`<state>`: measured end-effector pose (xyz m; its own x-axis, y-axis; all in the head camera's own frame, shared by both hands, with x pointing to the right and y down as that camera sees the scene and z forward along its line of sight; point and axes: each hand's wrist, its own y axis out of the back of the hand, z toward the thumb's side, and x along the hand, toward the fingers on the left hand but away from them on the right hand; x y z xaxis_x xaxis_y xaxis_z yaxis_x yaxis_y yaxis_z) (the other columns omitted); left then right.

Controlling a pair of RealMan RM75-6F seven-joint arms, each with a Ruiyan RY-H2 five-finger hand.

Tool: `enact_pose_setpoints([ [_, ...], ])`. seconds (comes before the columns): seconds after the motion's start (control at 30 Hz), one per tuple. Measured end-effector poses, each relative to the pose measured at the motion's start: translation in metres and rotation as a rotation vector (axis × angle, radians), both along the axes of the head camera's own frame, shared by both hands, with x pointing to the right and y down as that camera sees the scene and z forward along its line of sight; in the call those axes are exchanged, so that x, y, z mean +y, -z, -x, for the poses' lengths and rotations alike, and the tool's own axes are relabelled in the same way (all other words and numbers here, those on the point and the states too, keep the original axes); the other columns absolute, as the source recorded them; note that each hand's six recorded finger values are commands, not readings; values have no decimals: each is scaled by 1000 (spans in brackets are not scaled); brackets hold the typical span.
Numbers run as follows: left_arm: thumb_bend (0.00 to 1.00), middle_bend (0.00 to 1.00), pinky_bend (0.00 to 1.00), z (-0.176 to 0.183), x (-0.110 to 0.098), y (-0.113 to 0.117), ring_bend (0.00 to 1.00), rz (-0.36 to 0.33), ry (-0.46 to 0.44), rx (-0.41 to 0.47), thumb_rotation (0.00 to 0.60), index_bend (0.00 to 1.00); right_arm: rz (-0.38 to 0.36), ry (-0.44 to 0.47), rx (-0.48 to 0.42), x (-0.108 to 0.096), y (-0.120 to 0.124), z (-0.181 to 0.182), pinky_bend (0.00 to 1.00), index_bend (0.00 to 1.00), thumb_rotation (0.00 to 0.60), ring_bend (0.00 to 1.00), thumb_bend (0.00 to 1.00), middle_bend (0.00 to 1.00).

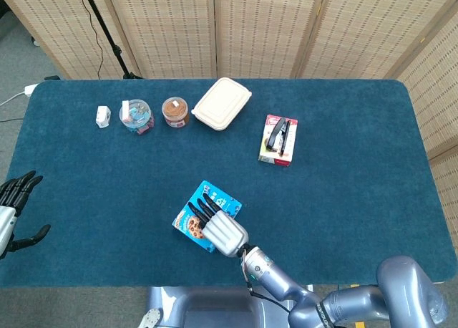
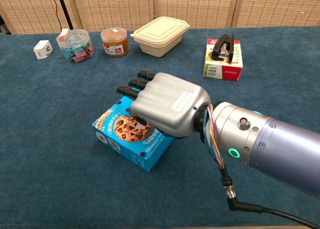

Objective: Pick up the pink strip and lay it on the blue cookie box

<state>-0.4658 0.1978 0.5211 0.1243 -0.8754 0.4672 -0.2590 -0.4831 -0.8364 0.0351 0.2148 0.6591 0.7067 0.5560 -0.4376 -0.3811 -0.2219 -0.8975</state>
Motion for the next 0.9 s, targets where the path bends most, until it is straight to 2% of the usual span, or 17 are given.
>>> enact_pose_setpoints([
  [0.27, 272, 0, 0, 0, 0, 0, 0, 1, -1, 0, 600, 0, -2, 19, -9, 7, 4, 0, 0, 421, 600, 0, 1000, 0],
  [0.63, 273, 0, 0, 1, 0, 0, 0, 2, 1, 2, 600, 0, -9, 4, -5, -1, 4, 0, 0, 415, 600, 0, 1000, 0],
  [0.9, 273, 0, 0, 0, 0, 0, 0, 2, -2, 2, 600, 0, 2, 12, 4, 4, -2, 3, 0, 416, 600, 0, 1000, 0],
])
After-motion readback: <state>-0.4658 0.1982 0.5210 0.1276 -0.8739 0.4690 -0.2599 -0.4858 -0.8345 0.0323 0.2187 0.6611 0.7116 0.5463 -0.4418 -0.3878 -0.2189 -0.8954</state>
